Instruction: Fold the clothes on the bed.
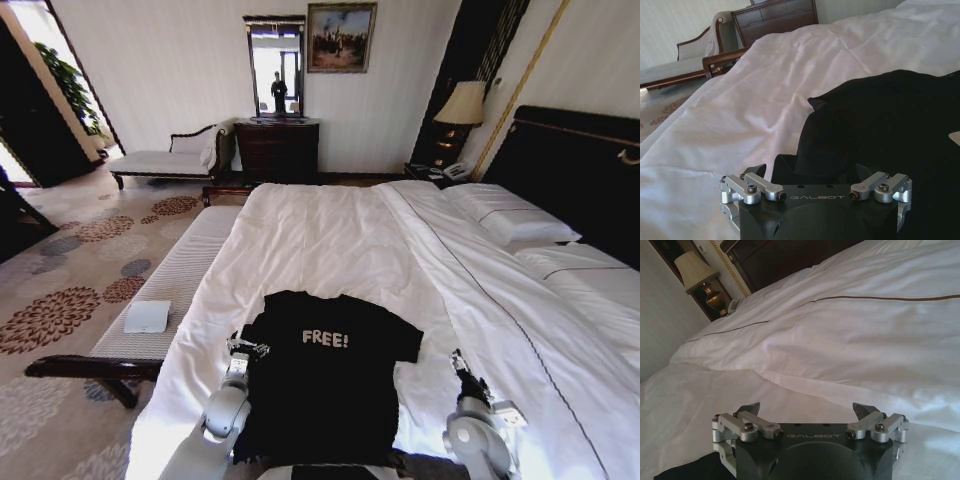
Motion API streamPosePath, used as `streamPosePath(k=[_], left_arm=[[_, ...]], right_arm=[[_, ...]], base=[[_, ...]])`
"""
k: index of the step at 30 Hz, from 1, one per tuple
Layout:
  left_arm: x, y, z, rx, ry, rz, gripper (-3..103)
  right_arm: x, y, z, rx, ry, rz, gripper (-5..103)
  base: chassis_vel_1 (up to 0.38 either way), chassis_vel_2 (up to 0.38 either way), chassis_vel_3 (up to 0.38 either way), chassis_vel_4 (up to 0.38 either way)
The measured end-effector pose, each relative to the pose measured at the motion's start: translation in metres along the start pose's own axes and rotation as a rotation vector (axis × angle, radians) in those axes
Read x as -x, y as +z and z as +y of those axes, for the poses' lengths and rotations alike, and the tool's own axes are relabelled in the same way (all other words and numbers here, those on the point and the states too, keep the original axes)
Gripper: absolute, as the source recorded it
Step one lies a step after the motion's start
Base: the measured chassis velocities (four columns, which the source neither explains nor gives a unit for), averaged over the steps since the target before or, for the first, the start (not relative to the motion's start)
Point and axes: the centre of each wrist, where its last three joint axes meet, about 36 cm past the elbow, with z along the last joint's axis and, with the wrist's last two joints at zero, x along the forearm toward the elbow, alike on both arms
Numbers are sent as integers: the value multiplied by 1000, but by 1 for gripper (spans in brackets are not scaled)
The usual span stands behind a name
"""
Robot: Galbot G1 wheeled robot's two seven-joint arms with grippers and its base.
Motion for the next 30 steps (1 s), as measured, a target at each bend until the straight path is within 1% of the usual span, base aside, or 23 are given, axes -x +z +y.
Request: streamPosePath(k=[1,3,8,12,13,15,16,17,18,19,20,21,22,24,26,27,30], left_arm=[[1,1,0,0,1,2,103],[6,5,-3,-1,5,8,99],[10,9,-9,-6,14,8,94],[14,13,-21,-25,33,7,74],[14,13,-21,-25,33,7,74],[14,15,-25,-32,40,3,63],[14,15,-26,-35,41,1,63],[15,15,-29,-42,44,-7,57],[15,15,-29,-42,44,-7,57],[15,15,-29,-44,44,-8,51],[15,15,-30,-47,44,-12,51],[16,15,-30,-50,42,-18,39],[16,15,-29,-52,38,-21,34],[16,15,-28,-53,36,-23,34],[17,15,-24,-57,25,-30,23],[17,14,-22,-61,19,-34,20],[18,14,-19,-64,12,-40,19]], right_arm=[[0,0,0,0,0,0,100],[0,1,0,2,3,1,100],[-1,2,0,3,8,3,100],[-2,3,-2,1,14,6,100],[-2,3,-2,1,14,6,100],[-3,4,-3,0,18,6,100],[-3,4,-3,0,19,6,100],[-4,5,-4,-1,22,8,100],[-4,5,-4,-1,22,8,100],[-4,5,-4,-1,23,8,100],[-5,5,-4,-3,24,8,100],[-5,6,-5,-5,26,8,100],[-6,6,-5,-6,27,8,100],[-6,7,-5,-6,27,8,100],[-7,8,-5,-7,29,9,100],[-7,8,-5,-8,30,8,100],[-7,9,-5,-10,30,8,100]], base=[[0,0,0,0],[0,0,0,0],[0,0,0,0],[0,0,0,0],[0,0,0,0],[0,0,0,0],[0,0,0,0],[0,0,0,0],[0,0,0,0],[0,0,0,0],[0,0,0,0],[0,0,0,0],[0,0,0,0],[0,0,0,0],[0,0,0,0],[0,0,0,0],[0,0,0,0]])
